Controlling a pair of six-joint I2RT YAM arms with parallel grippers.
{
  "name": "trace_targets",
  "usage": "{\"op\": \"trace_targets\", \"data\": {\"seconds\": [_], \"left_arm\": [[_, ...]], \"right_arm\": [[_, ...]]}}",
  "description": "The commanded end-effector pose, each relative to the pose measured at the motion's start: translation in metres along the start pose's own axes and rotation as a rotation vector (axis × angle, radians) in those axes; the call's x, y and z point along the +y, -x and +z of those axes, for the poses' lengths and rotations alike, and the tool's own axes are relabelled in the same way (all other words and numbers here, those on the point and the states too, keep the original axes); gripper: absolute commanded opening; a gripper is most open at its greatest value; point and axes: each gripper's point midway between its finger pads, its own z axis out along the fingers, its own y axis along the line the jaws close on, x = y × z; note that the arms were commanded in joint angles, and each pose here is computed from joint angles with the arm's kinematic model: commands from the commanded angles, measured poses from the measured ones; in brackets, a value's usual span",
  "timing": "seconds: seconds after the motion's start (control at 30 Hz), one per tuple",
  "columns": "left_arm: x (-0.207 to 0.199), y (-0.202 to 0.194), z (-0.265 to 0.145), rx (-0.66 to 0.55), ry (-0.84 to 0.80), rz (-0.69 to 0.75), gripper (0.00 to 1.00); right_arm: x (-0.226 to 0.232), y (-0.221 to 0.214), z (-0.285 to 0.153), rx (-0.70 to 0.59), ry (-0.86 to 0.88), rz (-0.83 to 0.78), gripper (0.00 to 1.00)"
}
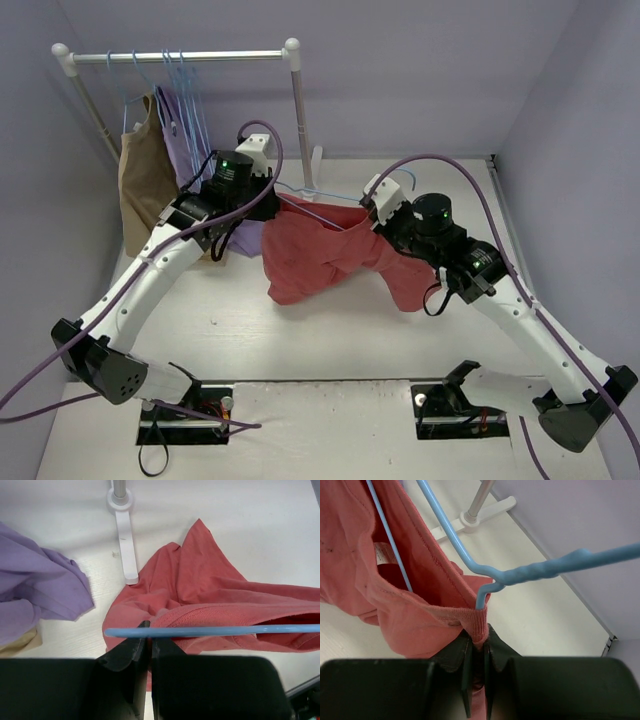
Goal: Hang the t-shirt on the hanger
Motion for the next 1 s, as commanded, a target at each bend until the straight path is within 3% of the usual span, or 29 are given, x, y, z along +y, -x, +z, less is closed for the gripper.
{"op": "trace_targets", "data": {"seconds": [0.0,0.63,0.97], "left_arm": [[-0.002,0.024,-0.016,-0.016,-0.059,0.054,0.00],[0.039,0.063,-0.031,-0.063,-0.026,0.179,0.00],[0.011,0.080,-0.059,-0.124,-0.163,0.246,0.00]], "right_arm": [[-0.018,0.015,-0.004,-0.047,-0.110,-0.011,0.00],[-0.021,-0.001,-0.003,0.005,-0.150,-0.035,0.00],[-0.004,0.007,0.005,-0.012,-0.071,-0.058,0.00]]}}
